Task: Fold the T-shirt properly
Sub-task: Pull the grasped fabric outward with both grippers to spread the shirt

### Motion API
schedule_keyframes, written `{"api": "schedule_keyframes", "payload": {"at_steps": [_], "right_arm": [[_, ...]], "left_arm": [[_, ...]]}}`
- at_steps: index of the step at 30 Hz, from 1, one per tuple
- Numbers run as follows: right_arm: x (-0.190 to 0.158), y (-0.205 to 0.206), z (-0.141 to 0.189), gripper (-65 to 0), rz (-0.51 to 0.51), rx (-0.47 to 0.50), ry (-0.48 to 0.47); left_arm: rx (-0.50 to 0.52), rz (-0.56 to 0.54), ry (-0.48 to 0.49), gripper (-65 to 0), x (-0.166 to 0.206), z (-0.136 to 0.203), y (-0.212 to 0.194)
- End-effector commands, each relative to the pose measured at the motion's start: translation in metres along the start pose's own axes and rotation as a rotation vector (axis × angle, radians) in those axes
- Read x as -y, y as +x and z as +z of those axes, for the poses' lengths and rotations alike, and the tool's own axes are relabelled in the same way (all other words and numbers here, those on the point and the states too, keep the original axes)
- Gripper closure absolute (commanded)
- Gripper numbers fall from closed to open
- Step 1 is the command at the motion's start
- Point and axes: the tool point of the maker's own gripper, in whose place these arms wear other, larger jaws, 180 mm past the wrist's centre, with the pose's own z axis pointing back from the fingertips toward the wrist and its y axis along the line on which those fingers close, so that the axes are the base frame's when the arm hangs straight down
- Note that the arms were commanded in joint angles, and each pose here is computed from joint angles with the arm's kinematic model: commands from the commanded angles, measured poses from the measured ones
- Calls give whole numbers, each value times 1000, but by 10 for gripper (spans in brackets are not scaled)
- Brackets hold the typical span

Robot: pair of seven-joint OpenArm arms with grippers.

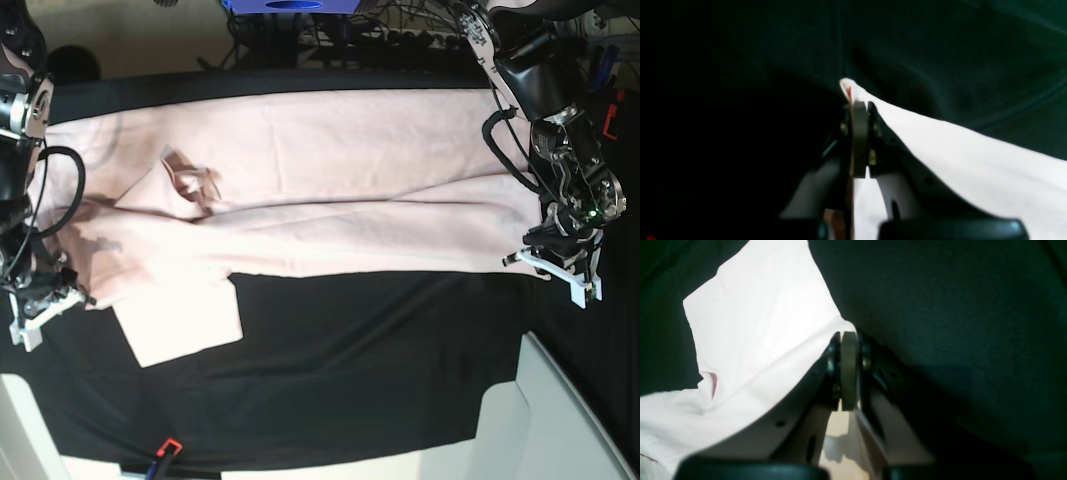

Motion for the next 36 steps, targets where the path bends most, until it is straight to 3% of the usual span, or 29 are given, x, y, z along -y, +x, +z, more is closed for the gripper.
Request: {"api": "schedule_keyframes", "payload": {"at_steps": [1, 7, 19, 25, 36], "right_arm": [[1, 32, 7, 0, 8, 76, 4], [-2, 50, 10, 0, 15, 110, 8], [-13, 92, 16, 0, 24, 203, 25], [-20, 116, 20, 0, 35, 241, 35], [-19, 120, 22, 0, 38, 271, 32]], "left_arm": [[84, -2, 4, 0, -3, 5, 32], [163, -7, 4, 0, 1, 13, 64], [224, 5, -10, 0, 9, 15, 96], [229, 10, -15, 0, 11, 15, 99], [236, 8, -11, 0, 10, 16, 100]]}}
